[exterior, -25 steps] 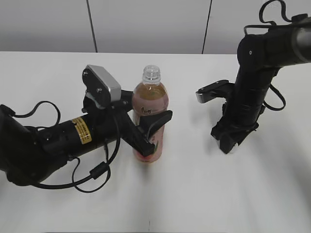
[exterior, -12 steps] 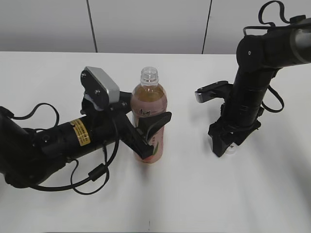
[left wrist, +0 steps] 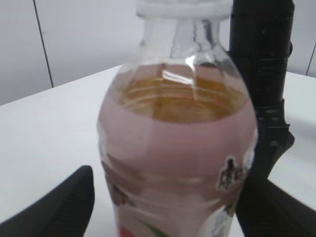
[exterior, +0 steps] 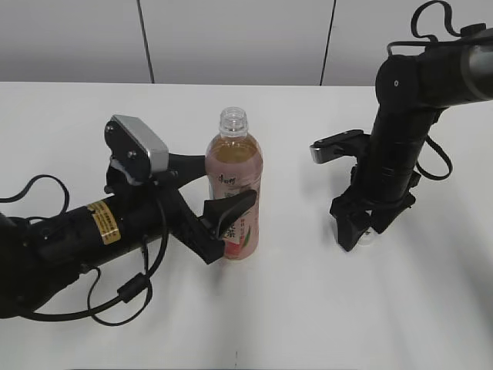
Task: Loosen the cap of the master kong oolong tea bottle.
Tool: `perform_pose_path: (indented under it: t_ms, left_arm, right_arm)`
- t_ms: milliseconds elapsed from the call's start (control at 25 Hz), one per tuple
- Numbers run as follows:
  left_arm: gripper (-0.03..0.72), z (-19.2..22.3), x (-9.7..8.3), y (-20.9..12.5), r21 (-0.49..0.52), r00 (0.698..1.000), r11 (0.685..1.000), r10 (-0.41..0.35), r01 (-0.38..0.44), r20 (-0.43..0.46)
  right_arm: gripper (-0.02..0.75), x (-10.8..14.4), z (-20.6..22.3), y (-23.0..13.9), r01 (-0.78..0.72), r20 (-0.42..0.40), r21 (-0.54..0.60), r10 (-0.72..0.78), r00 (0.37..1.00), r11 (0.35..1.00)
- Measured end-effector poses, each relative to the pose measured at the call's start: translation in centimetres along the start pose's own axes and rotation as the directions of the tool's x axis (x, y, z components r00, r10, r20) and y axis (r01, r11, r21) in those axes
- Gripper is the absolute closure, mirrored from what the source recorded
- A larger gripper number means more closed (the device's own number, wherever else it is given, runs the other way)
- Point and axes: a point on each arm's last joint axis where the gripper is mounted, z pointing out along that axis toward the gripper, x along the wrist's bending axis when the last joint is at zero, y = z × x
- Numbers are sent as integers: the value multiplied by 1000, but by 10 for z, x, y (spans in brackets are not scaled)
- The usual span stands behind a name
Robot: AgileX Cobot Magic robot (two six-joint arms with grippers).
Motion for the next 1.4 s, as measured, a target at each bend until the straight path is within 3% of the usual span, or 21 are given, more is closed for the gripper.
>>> perform_pose_path:
  t_ms: [400, 640, 760, 960, 1160, 1400]
  left_arm:
    - [162, -41, -9, 17, -21, 999, 1000, -16, 15, -52]
    - [165, -65, -15, 52, -54, 994, 995, -82, 78, -78]
    - [166, -81, -19, 74, -31, 992, 998, -64, 61, -112]
    - [175, -112, -23, 99, 12, 974, 995, -99, 104, -204]
    - [180, -142, -26, 125, 59, 951, 994, -73, 94, -299]
    - [184, -157, -20, 156, 215, 894, 960, -69, 180, -443]
  right_arm:
    - [181, 16, -84, -9, -66, 28, -188, 73, 997, 980]
    - [199, 29, -131, -26, -108, 29, -270, 120, 992, 957]
    - [203, 37, -142, -42, -142, 13, -262, 150, 989, 955]
    - [204, 46, -142, -70, -193, -5, -241, 198, 980, 951]
    - [204, 56, -150, -90, -207, -19, -260, 210, 978, 943]
    - [205, 62, -166, -100, -205, -28, -313, 206, 978, 928]
